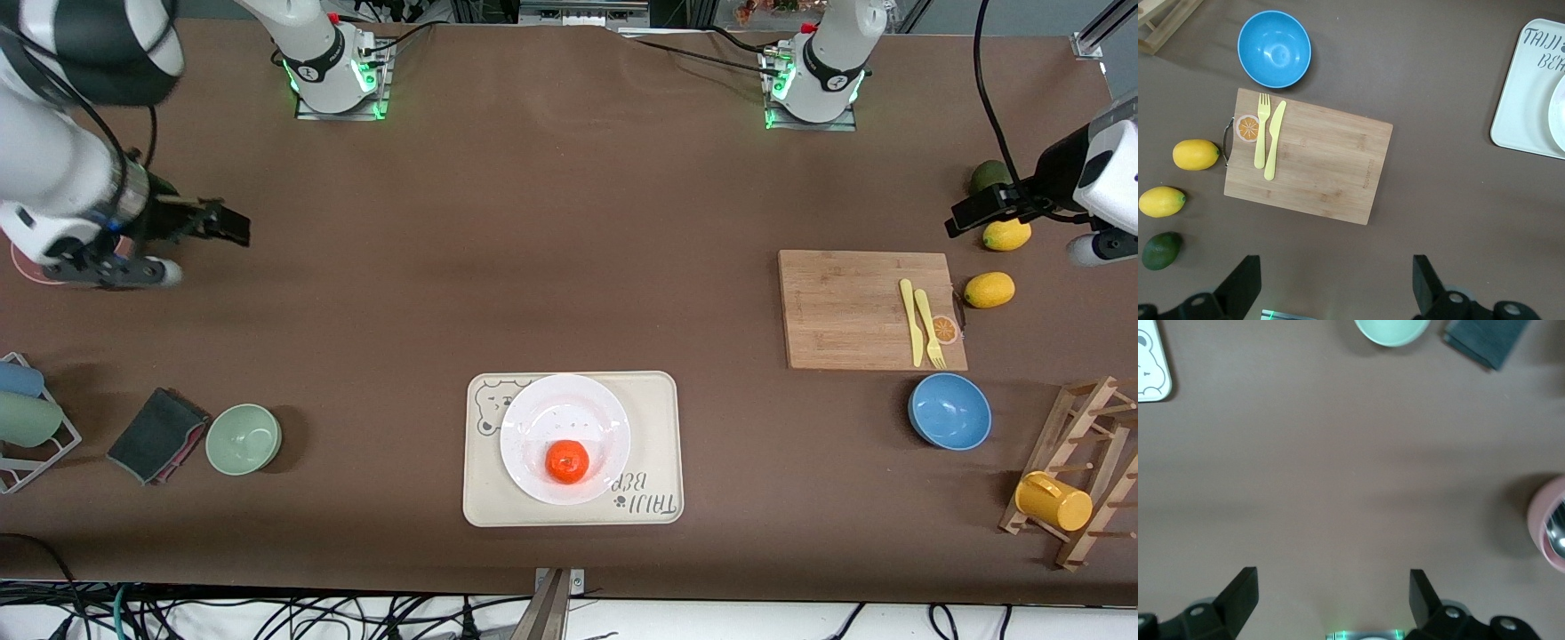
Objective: Place orange and plate with both arms
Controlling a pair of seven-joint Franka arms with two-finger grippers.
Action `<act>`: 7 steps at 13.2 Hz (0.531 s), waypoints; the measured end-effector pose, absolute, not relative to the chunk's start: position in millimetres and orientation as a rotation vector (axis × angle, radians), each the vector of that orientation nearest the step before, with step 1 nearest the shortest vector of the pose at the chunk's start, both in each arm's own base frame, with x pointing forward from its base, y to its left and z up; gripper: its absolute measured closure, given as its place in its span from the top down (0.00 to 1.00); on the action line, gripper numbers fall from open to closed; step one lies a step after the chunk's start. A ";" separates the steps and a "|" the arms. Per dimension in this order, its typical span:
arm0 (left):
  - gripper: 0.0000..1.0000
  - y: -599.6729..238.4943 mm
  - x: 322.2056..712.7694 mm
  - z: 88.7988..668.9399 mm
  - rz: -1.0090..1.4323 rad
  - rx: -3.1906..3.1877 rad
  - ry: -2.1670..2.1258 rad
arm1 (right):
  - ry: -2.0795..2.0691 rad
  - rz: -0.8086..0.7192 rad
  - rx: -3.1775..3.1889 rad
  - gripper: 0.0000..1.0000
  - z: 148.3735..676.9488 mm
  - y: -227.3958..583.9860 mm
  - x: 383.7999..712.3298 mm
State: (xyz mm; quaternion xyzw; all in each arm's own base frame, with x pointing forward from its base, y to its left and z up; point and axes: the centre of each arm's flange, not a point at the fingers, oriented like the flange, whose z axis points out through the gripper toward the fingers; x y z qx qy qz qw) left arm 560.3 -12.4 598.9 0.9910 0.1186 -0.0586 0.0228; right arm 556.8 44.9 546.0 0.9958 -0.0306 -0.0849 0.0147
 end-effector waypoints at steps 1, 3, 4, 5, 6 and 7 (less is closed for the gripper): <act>1.00 -12.4 560.4 598.9 -0.181 3.069 0.367 | -0.134 -0.249 3.104 1.00 558.5 30.6 551.5; 1.00 -12.5 560.4 598.9 -0.181 3.069 0.367 | -0.163 -0.230 3.112 1.00 577.7 6.5 541.7; 1.00 -12.5 560.5 598.9 -0.180 3.069 0.367 | -0.120 -0.263 3.115 1.00 581.0 -1.1 535.8; 1.00 -12.5 560.7 599.0 -0.178 3.069 0.367 | -0.079 -0.292 3.118 1.00 581.5 -7.8 532.1; 1.00 -12.5 561.4 599.5 -0.168 3.068 0.367 | -0.067 -0.300 3.121 1.00 580.8 -14.7 531.7; 1.00 -12.4 562.5 600.1 -0.154 3.068 0.368 | -0.067 -0.298 3.123 1.00 580.1 -20.8 532.4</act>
